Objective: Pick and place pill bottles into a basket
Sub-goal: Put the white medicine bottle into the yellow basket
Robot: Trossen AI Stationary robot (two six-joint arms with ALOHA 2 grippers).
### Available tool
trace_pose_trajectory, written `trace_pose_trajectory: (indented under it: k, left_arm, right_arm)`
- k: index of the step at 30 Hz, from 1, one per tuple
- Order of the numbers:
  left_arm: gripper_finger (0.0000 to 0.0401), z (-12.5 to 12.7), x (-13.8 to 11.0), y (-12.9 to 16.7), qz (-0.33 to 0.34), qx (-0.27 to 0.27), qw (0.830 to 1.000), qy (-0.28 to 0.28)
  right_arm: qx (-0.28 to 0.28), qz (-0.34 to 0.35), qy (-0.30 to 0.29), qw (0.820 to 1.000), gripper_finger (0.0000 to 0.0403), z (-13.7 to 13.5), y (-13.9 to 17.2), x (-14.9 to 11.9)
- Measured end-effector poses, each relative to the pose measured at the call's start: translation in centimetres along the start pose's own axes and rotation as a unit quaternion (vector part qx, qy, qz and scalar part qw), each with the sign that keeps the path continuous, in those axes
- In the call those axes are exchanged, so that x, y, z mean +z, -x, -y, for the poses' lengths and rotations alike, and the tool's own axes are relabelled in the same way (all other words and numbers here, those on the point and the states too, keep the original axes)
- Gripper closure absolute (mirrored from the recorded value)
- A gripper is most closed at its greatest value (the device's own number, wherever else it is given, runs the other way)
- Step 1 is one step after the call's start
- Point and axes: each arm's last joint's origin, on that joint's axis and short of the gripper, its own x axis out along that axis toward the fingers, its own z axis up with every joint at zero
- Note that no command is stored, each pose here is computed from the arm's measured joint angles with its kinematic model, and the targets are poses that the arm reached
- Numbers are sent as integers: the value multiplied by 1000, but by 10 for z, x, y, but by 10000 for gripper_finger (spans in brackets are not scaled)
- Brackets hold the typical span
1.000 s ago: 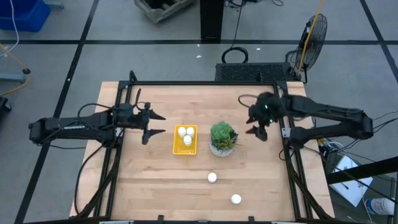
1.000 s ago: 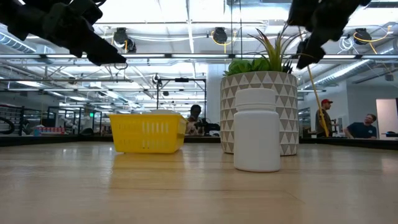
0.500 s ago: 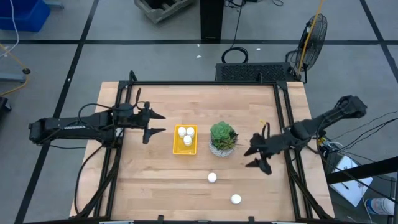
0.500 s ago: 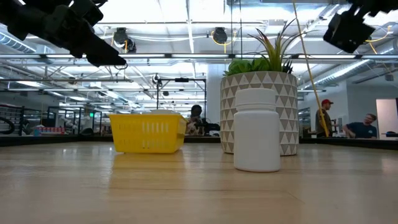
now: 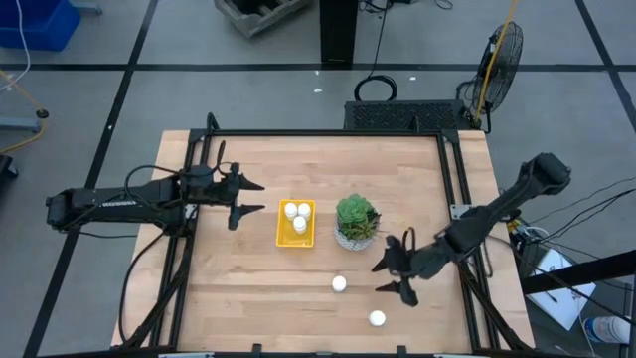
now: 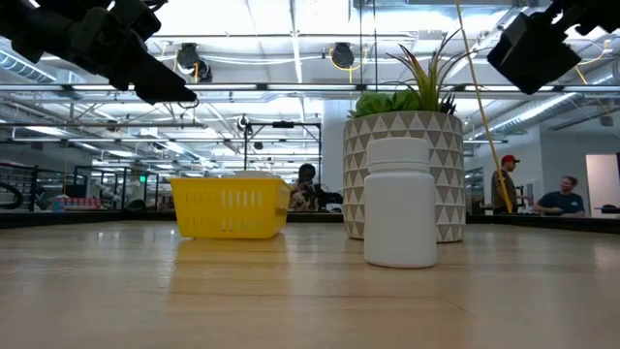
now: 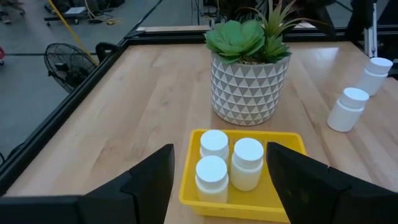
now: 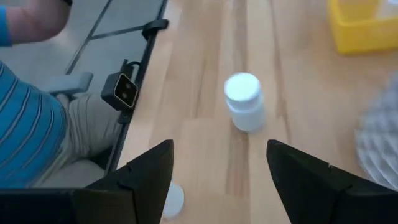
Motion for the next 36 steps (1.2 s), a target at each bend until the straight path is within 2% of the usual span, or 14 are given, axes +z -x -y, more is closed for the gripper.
trace_pose_trajectory:
  k: [7,13,23,29,36]
  left_arm:
    - [138,0,0,0,0,1,1000,0]
    - [143,0,0,0,0,1,1000,8]
    - [137,0,0,0,0,0,1000,14]
    - [144,0,0,0,0,0,1000,21]
    - [140,0,0,0,-1,0,1000,19]
  right_arm:
    - [-69,51,64,994,154,-8,-31,-10]
    - [-81,67,74,992,154,-20,-47,-25]
    - [-174,98,96,975,154,-28,-53,-44]
    - [-181,91,86,976,154,-23,-53,-49]
    - [-163,82,43,982,154,-25,-45,-69]
